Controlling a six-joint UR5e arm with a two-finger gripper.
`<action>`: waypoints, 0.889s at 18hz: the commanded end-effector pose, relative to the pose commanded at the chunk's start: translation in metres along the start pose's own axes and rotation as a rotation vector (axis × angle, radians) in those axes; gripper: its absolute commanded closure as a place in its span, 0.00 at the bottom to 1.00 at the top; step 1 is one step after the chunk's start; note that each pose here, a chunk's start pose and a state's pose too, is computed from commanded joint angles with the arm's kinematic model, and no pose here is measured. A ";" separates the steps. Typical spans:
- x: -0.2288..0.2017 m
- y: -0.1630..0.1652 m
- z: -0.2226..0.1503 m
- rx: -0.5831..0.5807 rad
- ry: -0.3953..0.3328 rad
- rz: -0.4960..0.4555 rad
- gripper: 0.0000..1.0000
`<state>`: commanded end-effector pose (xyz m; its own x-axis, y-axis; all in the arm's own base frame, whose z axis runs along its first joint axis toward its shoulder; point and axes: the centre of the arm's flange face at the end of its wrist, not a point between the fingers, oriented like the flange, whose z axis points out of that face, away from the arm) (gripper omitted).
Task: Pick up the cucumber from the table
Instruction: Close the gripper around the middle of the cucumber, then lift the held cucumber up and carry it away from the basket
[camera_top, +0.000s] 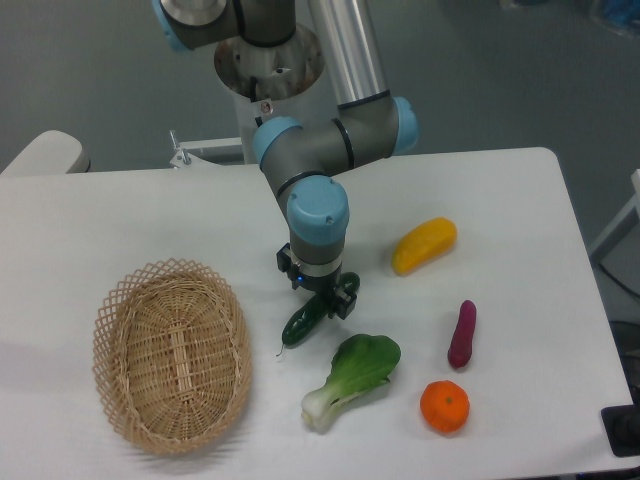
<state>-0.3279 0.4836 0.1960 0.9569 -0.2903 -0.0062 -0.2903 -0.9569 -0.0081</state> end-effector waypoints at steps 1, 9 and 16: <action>-0.002 -0.001 -0.003 0.002 -0.004 0.000 0.80; -0.025 0.000 -0.051 0.025 -0.058 0.038 0.87; -0.094 0.068 -0.145 0.015 -0.061 0.128 0.87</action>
<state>-0.4371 0.4445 0.3409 0.9104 -0.4080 -0.0685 -0.4101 -0.9119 -0.0185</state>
